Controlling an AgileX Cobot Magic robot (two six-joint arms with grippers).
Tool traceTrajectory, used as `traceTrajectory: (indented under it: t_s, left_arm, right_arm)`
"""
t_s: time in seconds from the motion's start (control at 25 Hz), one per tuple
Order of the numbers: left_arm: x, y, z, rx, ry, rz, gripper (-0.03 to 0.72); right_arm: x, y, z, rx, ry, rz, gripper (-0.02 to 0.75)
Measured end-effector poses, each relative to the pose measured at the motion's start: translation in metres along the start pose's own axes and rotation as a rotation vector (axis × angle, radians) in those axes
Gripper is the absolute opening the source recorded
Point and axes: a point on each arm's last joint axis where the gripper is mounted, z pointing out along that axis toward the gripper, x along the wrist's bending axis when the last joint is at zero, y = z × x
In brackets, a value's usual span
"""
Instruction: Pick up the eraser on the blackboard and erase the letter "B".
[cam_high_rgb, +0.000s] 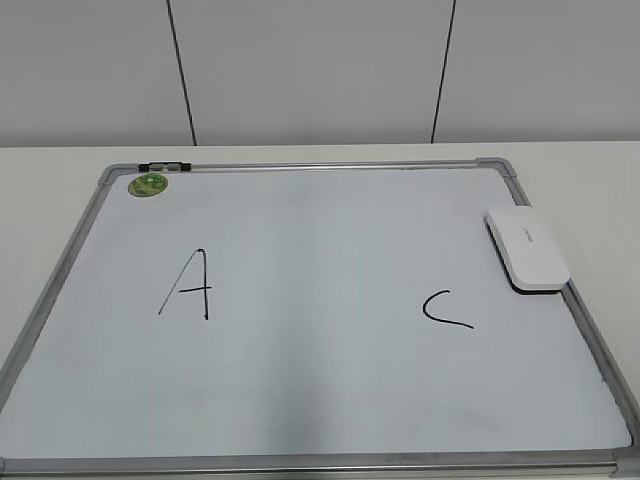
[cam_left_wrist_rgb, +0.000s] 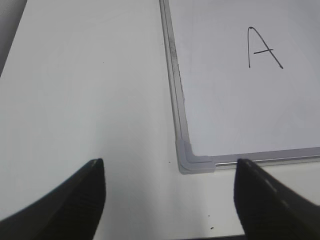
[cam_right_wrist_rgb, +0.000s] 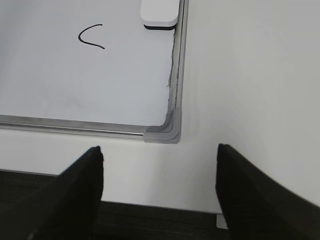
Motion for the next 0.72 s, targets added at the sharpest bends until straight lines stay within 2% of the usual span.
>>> traceTrajectory:
  t_s: [0.36,0.52,0.72]
  left_arm:
    - [0.000,0.000,0.000,-0.002,0.001,0.001,0.589]
    - [0.000,-0.001,-0.002,-0.011,0.034,-0.023,0.589]
    - [0.001,-0.009,-0.012,-0.095,0.053,-0.042,0.589]
  right_arm:
    - [0.000,0.000,-0.001,-0.006,0.000,0.000,0.520]
    - [0.000,-0.002,-0.002,-0.018,-0.010,0.011,0.520]
    - [-0.002,-0.010,-0.013,-0.113,-0.062,0.062,0.520]
